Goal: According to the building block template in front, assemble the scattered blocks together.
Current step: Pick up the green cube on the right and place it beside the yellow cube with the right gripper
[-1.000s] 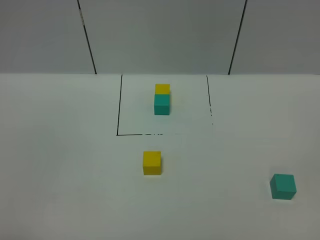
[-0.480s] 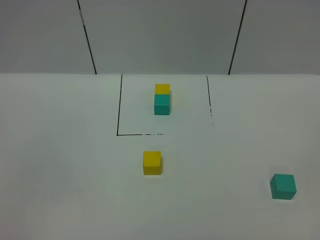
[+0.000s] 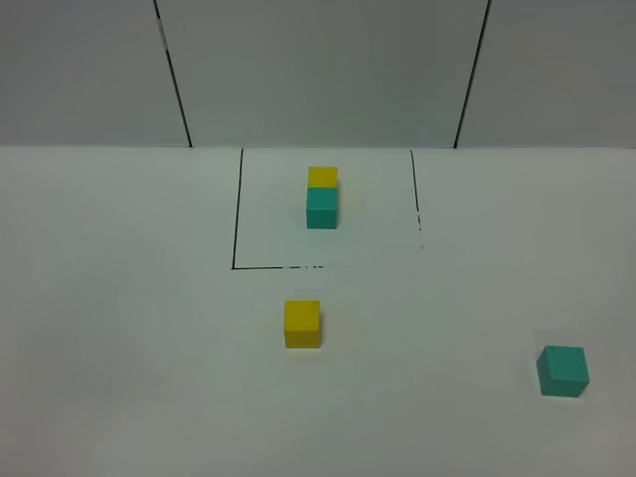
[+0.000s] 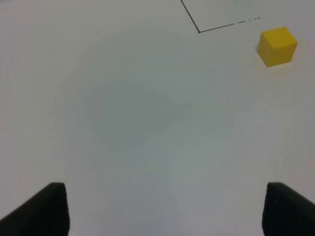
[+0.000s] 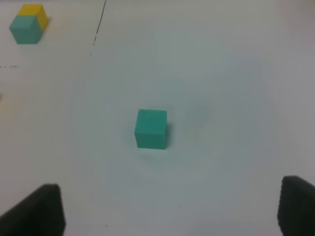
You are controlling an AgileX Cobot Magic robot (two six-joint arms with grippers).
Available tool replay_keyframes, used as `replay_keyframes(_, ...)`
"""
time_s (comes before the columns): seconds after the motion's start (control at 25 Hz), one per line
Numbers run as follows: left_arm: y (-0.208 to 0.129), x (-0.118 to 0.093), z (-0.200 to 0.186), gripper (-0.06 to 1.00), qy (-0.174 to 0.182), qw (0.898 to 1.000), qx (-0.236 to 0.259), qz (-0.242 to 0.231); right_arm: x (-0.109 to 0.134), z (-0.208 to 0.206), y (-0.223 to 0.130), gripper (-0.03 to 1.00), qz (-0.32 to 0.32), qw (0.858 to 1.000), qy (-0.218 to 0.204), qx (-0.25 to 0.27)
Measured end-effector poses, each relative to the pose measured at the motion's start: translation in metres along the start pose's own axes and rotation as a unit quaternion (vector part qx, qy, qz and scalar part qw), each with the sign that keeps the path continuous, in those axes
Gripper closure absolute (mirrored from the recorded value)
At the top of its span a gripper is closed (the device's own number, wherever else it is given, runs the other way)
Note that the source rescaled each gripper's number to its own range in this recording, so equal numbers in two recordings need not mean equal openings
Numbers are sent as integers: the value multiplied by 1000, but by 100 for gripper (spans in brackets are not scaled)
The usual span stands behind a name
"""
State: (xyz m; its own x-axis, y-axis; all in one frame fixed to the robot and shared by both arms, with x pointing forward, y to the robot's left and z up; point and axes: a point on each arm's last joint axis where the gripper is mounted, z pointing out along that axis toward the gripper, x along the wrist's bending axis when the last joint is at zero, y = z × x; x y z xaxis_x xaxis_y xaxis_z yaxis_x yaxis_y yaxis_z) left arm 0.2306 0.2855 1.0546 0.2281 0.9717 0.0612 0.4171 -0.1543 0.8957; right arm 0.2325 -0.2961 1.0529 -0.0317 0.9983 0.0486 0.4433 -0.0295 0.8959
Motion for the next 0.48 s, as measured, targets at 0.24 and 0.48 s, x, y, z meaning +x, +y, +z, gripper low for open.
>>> replay_keyframes(0.24,0,0,0,24,0,1000,-1,0,0,0,0,23,0,1000,0,0)
replay_keyframes(0.48,0,0,0,24,0,1000,-1,0,0,0,0,23,0,1000,0,0)
